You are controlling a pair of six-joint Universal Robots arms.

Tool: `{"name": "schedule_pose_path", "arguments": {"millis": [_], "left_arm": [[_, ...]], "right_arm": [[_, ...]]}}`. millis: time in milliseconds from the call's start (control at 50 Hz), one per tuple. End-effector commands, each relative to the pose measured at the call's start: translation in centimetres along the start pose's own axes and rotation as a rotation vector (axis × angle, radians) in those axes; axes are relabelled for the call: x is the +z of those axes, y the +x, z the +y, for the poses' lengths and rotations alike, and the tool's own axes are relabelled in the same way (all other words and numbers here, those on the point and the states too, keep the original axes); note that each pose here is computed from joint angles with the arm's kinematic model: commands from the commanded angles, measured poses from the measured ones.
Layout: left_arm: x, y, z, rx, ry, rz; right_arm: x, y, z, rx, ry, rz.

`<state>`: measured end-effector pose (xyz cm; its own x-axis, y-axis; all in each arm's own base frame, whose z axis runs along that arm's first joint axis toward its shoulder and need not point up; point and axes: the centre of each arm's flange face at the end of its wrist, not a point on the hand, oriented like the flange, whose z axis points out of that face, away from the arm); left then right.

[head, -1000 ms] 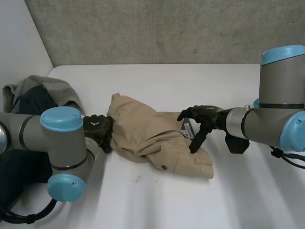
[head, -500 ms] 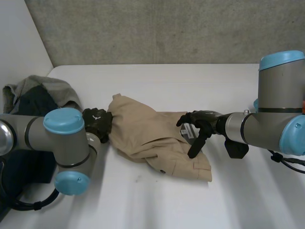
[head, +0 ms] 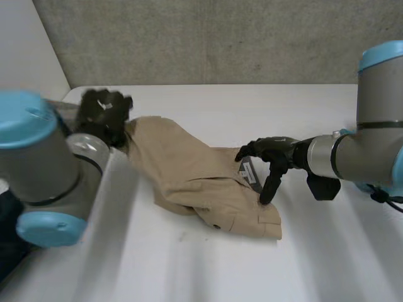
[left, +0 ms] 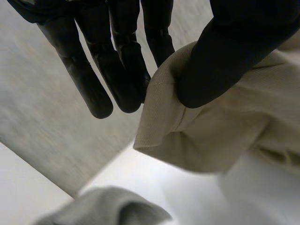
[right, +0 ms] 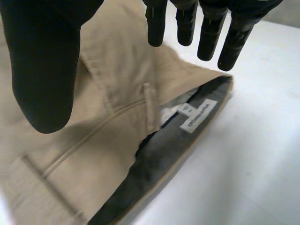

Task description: Fold the laundry.

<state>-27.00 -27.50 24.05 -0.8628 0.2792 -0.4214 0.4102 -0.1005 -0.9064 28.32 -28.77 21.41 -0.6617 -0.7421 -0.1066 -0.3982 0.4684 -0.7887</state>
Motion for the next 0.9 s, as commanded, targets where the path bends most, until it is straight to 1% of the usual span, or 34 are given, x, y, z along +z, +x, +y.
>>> {"name": "schedule_pose_path", "arguments": {"millis": [20, 80, 160, 180, 260, 320, 380, 440, 520, 600, 620, 640, 680, 700, 720, 760, 800, 840, 900], "left_arm": [[-2.7, -2.7, -5.1, -0.023, 0.126, -0.052], [-3.3, -3.2, -6.0, -0.028, 0.153, -0.063], [-3.5, -3.3, -6.1, -0.027, 0.153, -0.063], [-3.5, -3.3, -6.2, -0.027, 0.154, -0.064], [-3.6, -3.2, -6.1, -0.029, 0.147, -0.058], [-3.7, -2.9, -6.1, -0.029, 0.149, -0.051], [-3.9, -2.8, -6.3, -0.028, 0.154, -0.046], [-4.1, -3.0, -6.7, -0.028, 0.162, -0.050], [-4.9, -4.0, -8.5, -0.036, 0.207, -0.071], [-6.3, -6.0, -12.1, -0.059, 0.320, -0.118], [-6.6, -6.5, -12.8, -0.063, 0.348, -0.130], [-7.4, -7.4, -14.4, -0.071, 0.405, -0.147], [-8.2, -8.2, -15.8, -0.078, 0.460, -0.161], [-8.6, -8.5, -16.4, -0.080, 0.482, -0.164], [-9.4, -9.1, -17.6, -0.087, 0.528, -0.175], [-10.0, -9.4, -18.3, -0.089, 0.552, -0.177], [-10.5, -9.5, -18.8, -0.092, 0.566, -0.172], [-10.5, -9.3, -18.6, -0.091, 0.558, -0.165], [-10.3, -8.7, -17.7, -0.085, 0.509, -0.135]], "right_arm": [[-1.0, -1.4, 0.1, -0.040, -0.093, -0.093], [-0.7, -1.4, 0.5, -0.025, -0.111, -0.099], [0.1, -1.7, 1.7, 0.037, -0.142, -0.112], [0.6, -2.0, 2.1, 0.066, -0.134, -0.112], [2.0, -2.2, 2.6, 0.099, -0.074, -0.089], [3.0, -2.1, 2.9, 0.120, -0.016, -0.045], [2.9, -2.0, 2.5, 0.125, 0.008, -0.013], [2.0, -1.6, 1.2, 0.108, 0.056, 0.034], [-0.9, -1.9, -2.1, 0.045, 0.191, 0.064], [-5.7, -2.8, -6.2, -0.044, 0.374, 0.102], [-8.3, -3.2, -8.1, -0.086, 0.468, 0.127], [-9.9, -3.4, -9.2, -0.110, 0.523, 0.145], [-12.2, -3.5, -10.4, -0.144, 0.598, 0.176], [-14.4, -3.5, -11.5, -0.183, 0.664, 0.217], [-15.5, -3.5, -11.9, -0.204, 0.693, 0.238], [-18.1, -3.6, -12.6, -0.255, 0.749, 0.289], [-19.3, -3.8, -12.7, -0.286, 0.765, 0.313], [-20.0, -4.1, -12.4, -0.326, 0.758, 0.337], [-19.8, -4.4, -11.7, -0.349, 0.708, 0.339]]}}
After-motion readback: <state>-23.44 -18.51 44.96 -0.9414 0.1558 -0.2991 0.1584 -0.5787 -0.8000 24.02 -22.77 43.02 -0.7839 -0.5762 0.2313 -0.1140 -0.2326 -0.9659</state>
